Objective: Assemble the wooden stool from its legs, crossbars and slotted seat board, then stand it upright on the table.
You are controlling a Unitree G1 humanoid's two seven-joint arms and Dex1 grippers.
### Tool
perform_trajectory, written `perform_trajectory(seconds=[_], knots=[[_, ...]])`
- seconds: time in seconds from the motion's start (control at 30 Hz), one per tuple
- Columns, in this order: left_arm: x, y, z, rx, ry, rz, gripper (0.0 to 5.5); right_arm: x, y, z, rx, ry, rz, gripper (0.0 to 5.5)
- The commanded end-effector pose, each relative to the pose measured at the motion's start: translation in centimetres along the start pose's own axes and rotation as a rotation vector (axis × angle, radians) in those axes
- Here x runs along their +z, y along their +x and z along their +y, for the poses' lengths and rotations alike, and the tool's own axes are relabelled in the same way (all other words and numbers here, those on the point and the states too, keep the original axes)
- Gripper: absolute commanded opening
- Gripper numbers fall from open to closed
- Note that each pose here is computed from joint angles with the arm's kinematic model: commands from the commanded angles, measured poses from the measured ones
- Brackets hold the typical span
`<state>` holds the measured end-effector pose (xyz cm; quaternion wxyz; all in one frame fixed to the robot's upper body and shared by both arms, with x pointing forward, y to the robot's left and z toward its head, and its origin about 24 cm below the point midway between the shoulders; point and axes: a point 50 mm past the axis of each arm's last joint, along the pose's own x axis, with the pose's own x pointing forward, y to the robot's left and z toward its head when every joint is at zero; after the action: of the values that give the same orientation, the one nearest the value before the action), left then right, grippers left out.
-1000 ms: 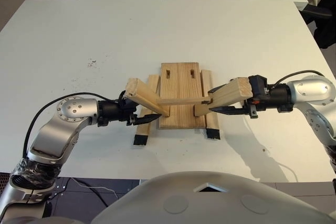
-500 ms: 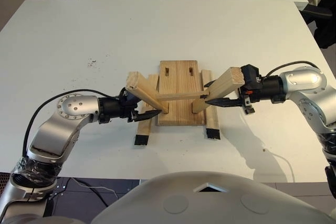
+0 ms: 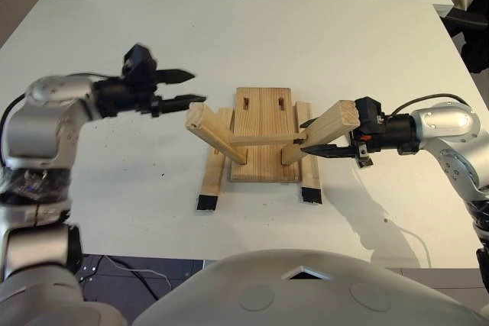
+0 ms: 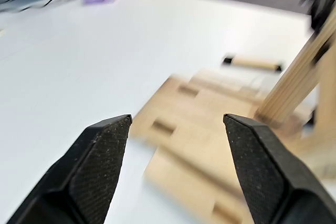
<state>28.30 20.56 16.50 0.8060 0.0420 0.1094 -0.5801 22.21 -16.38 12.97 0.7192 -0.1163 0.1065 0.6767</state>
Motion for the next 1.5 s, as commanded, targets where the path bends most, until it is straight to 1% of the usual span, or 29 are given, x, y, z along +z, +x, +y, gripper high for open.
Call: perform_trajectory(seconds=[0.03, 0.1, 0.17, 0.27, 0.33, 0.47, 0.6, 0.7, 0.77, 0.8, 0.83, 0.87, 0.93, 1.0, 1.07, 1.1, 1.17, 1.23, 1.27, 1.33, 1.37, 1.43, 1.47, 1.5], knots=[[2.7, 5.3, -1.0, -0.318, -0.028, -0.051, 2.81, -3.6, 1.0, 0.4, 0.05, 0.155, 0.137, 2.03], [3.4, 6.8, -2.2, -0.452, 0.004, -0.011, 2.47, -3.5, 1.4, -0.1, 0.069, 0.143, 0.143, 2.03], [4.0, 7.6, -2.8, -0.501, 0.04, 0.003, 2.24, -3.4, 1.7, -0.5, 0.085, 0.13, 0.145, 2.03], [4.8, 8.4, -3.7, -0.554, 0.084, -0.001, 2.24, -3.2, 2.1, -0.7, 0.104, 0.116, 0.144, 2.03], [4.8, 8.5, -4.4, -0.599, 0.089, 0.007, 2.24, -3.2, 2.3, -0.7, 0.109, 0.112, 0.143, 2.03], [1.8, 8.4, -4.3, -0.606, 0.098, 0.124, 2.24, -3.2, 2.5, -0.8, 0.111, 0.108, 0.14, 2.03], [-2.8, 8.4, -4.4, -0.625, 0.064, 0.281, 2.24, -3.2, 2.6, -0.9, 0.118, 0.106, 0.143, 2.03], [-5.4, 8.6, -4.4, -0.631, 0.042, 0.368, 2.24, -3.2, 2.7, -1.1, 0.124, 0.1, 0.148, 2.03], [-6.4, 9.0, -4.0, -0.61, 0.05, 0.401, 2.24, -3.1, 2.8, -1.2, 0.127, 0.096, 0.15, 2.03], [-6.0, 9.2, -3.7, -0.583, 0.049, 0.375, 2.24, -3.0, 2.9, -1.2, 0.13, 0.093, 0.151, 2.03], [-4.7, 9.5, -3.2, -0.552, 0.027, 0.304, 2.24, -3.0, 2.9, -1.2, 0.133, 0.091, 0.151, 2.03], [-3.2, 9.6, -2.9, -0.526, 0.006, 0.223, 2.24, -2.9, 2.9, -1.2, 0.134, 0.089, 0.15, 2.03], [1.1, 9.3, -2.3, -0.481, -0.016, 0.023, 2.24, -2.8, 2.7, -1.2, 0.131, 0.089, 0.147, 2.03], [5.9, 7.9, -2.2, -0.442, -0.012, -0.19, 2.24, -2.8, 2.5, -1.0, 0.123, 0.093, 0.145, 2.03], [9.2, 5.8, -2.2, -0.392, 0.013, -0.341, 2.24, -2.8, 2.3, -0.8, 0.112, 0.099, 0.141, 2.03], [10.5, 4.5, -2.1, -0.357, 0.034, -0.399, 2.24, -2.8, 2.1, -0.7, 0.103, 0.103, 0.138, 2.03], [11.8, 2.0, -1.8, -0.261, 0.09, -0.437, 2.24, -2.8, 1.8, -0.5, 0.084, 0.113, 0.13, 2.03], [11.4, -0.6, -1.0, -0.133, 0.137, -0.391, 2.24, -2.8, 1.5, -0.2, 0.065, 0.123, 0.123, 2.03], [10.5, -1.9, -0.4, -0.049, 0.158, -0.333, 2.24, -2.8, 1.4, -0.1, 0.057, 0.127, 0.12, 2.03], [7.9, -4.7, 0.6, 0.084, 0.186, -0.172, 2.24, -2.8, 1.0, 0.2, 0.035, 0.136, 0.117, 2.03], [6.1, -6.1, 0.8, 0.119, 0.205, -0.065, 2.24, -2.8, 0.7, 0.4, 0.022, 0.142, 0.115, 2.03], [2.5, -8.4, 0.1, 0.115, 0.22, 0.16, 2.24, -2.6, 0.3, 0.7, 0.003, 0.148, 0.113, 2.03], [1.0, -9.0, -0.5, 0.089, 0.226, 0.247, 2.24, -2.5, 0.1, 0.8, -0.004, 0.151, 0.111, 2.03], [0.0, -9.3, -1.1, 0.06, 0.221, 0.3, 2.24, -2.4, 0.0, 0.9, -0.009, 0.152, 0.11, 2.03]])
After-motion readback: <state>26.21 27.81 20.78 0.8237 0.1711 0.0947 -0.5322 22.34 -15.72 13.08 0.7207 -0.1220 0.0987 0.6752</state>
